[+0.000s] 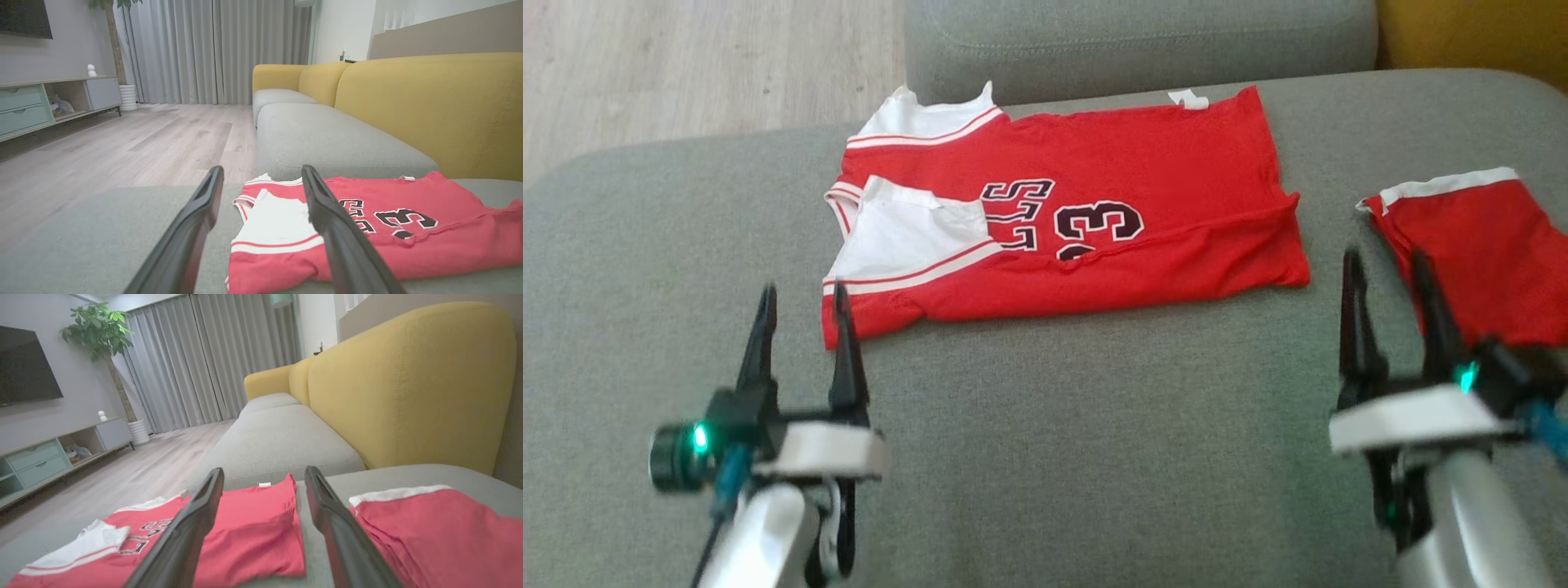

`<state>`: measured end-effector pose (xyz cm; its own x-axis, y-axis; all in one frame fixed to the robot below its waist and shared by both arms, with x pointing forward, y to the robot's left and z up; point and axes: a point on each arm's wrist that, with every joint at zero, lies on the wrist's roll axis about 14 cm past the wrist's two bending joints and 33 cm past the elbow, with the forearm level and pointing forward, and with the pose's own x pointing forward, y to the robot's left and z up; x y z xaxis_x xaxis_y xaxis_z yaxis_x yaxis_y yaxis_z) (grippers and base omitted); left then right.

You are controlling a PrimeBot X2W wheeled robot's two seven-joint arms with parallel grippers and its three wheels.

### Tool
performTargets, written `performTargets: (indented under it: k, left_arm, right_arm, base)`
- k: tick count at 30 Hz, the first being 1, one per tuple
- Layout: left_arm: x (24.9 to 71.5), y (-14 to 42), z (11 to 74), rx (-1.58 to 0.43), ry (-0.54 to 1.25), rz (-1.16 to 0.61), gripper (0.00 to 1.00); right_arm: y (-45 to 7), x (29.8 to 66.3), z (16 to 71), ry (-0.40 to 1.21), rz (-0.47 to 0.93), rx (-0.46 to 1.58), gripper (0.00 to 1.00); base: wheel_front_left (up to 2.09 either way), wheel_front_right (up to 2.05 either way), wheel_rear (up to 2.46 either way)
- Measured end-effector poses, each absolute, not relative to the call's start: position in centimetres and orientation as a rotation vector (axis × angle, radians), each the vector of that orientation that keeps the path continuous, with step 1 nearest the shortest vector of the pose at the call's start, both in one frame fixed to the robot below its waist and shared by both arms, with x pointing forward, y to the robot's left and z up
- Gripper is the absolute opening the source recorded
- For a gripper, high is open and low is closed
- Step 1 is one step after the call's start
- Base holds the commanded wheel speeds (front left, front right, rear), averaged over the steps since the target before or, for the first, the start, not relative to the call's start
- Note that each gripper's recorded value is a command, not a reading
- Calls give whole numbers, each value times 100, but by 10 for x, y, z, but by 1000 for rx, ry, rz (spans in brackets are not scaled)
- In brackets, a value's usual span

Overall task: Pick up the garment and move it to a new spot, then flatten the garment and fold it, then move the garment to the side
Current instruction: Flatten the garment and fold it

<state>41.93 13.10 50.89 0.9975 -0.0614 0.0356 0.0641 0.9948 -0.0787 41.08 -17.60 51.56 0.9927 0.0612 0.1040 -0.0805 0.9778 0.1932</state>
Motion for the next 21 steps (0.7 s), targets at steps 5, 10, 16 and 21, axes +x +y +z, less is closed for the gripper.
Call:
performTargets:
  k: [5, 10, 16, 21]
  left_arm:
    - [402, 135, 494, -94, 1, -35, 100]
    - [404, 132, 496, -101, -9, -46, 100]
    - [409, 136, 458, -80, 101, -49, 100]
    - [424, 138, 427, -65, 210, -45, 100]
  right_arm:
    - [-175, 383, 491, -33, 56, 225, 100]
    - [-174, 381, 497, -51, 57, 254, 100]
    - [-171, 385, 496, -49, 65, 263, 100]
    - [-176, 389, 491, -35, 50, 262, 100]
  base:
    - [0, 0, 0]
    - [0, 0, 0]
    - [0, 0, 0]
    - [0, 0, 0]
